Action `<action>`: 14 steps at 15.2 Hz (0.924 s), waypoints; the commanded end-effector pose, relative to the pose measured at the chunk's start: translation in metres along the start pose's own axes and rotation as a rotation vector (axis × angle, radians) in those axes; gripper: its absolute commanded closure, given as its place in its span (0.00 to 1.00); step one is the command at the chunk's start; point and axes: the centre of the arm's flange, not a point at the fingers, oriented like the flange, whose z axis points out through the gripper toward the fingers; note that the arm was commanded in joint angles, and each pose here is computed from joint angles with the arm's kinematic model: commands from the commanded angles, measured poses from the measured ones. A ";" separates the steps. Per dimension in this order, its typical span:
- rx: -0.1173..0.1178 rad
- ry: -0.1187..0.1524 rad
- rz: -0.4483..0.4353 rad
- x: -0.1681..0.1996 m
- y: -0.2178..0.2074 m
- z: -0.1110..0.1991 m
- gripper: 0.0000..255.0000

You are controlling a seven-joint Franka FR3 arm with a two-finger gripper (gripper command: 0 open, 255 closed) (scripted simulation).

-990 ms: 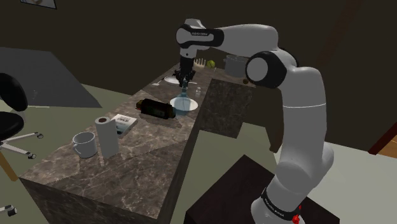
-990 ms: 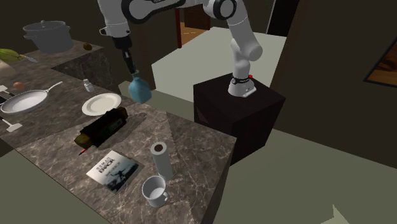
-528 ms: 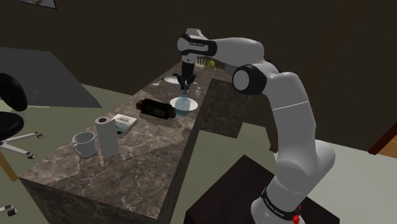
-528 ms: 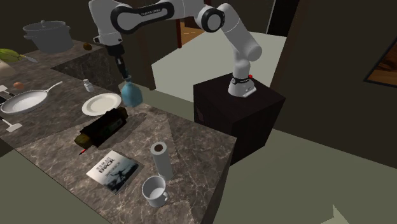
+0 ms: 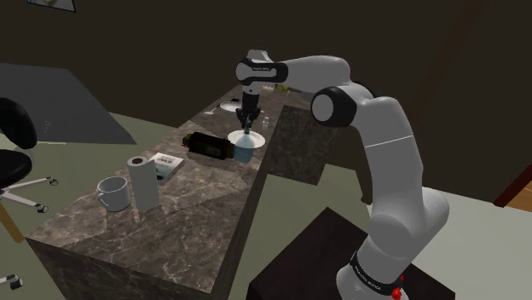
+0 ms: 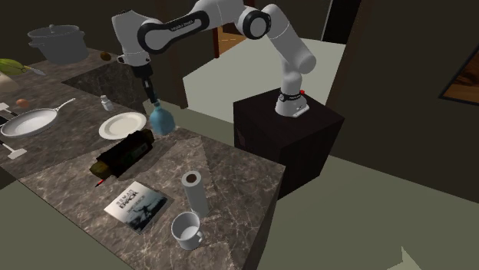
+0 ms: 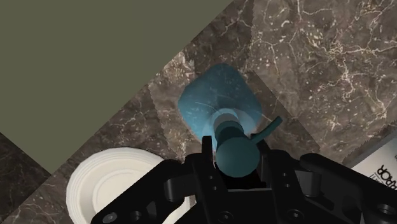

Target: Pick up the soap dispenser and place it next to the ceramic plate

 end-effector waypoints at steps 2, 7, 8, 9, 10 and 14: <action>0.000 0.001 0.000 0.000 0.000 0.015 1.00; 0.000 0.001 0.000 0.000 0.000 0.021 1.00; 0.000 0.001 0.000 0.000 0.000 0.021 1.00; 0.000 0.001 0.000 0.000 0.000 0.021 1.00; 0.000 0.001 0.000 0.000 0.000 0.021 1.00; 0.000 0.001 0.000 0.000 0.000 0.021 0.00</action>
